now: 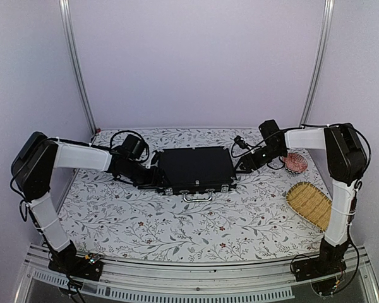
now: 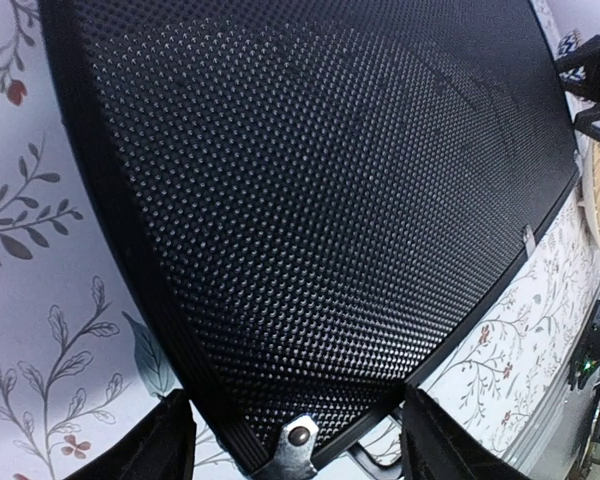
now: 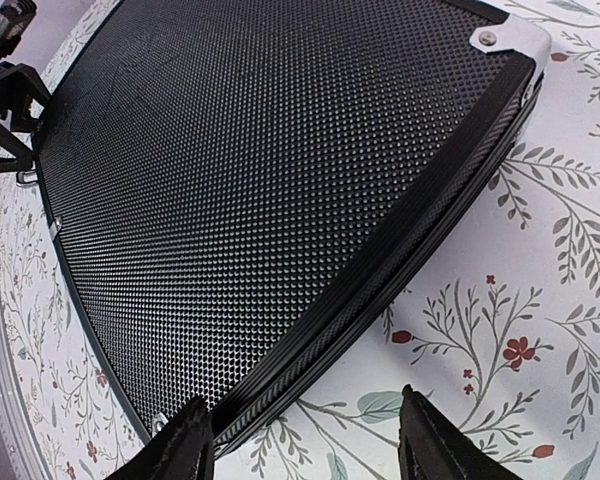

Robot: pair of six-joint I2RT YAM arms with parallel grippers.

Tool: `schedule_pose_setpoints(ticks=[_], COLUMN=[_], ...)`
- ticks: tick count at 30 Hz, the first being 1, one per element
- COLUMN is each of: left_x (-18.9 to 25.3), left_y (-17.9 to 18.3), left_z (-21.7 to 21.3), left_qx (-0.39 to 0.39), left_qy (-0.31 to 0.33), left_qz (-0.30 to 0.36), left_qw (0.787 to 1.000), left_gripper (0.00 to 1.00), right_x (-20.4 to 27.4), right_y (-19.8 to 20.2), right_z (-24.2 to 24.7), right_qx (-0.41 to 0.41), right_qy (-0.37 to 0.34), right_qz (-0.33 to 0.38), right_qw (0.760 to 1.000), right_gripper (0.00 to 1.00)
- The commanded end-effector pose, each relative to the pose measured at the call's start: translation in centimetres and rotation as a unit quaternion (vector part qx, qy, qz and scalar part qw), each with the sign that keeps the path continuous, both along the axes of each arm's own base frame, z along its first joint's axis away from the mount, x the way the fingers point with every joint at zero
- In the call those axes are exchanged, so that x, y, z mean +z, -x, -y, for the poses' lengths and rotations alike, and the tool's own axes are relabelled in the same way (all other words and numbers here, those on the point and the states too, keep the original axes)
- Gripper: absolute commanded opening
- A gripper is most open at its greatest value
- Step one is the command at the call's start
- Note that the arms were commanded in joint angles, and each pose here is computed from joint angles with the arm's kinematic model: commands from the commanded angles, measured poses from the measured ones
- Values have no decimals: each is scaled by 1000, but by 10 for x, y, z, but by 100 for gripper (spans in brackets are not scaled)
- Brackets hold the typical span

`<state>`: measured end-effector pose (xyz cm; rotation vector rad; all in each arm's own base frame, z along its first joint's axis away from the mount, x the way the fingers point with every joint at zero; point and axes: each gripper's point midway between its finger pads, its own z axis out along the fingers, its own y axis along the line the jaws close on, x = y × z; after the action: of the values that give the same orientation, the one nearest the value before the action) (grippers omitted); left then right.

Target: Pack up texas hold em set

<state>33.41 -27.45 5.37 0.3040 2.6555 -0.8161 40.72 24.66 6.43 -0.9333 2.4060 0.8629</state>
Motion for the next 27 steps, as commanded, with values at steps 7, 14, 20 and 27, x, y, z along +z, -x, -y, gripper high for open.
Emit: schedule_pose_setpoints(ticks=[7, 14, 20, 27], left_x=[-12, -22, -32, -27], left_y=[19, 29, 42, 50], left_z=[1, -6, -11, -15], left_qx=[-26, -32, -36, -31], left_qy=[-15, -41, -57, -70], left_qz=[-12, -26, -38, -33], left_qw=[999, 998, 997, 996], left_gripper=[69, 69, 67, 64], right_x=[-18, -21, -20, -22], right_y=[7, 7, 7, 7], right_z=[0, 0, 1, 1], right_qx=[3, 2, 2, 2], right_qy=[6, 10, 12, 15], right_qz=[-32, -35, -34, -34], right_qw=[999, 999, 999, 999], right_gripper=[63, 63, 63, 63])
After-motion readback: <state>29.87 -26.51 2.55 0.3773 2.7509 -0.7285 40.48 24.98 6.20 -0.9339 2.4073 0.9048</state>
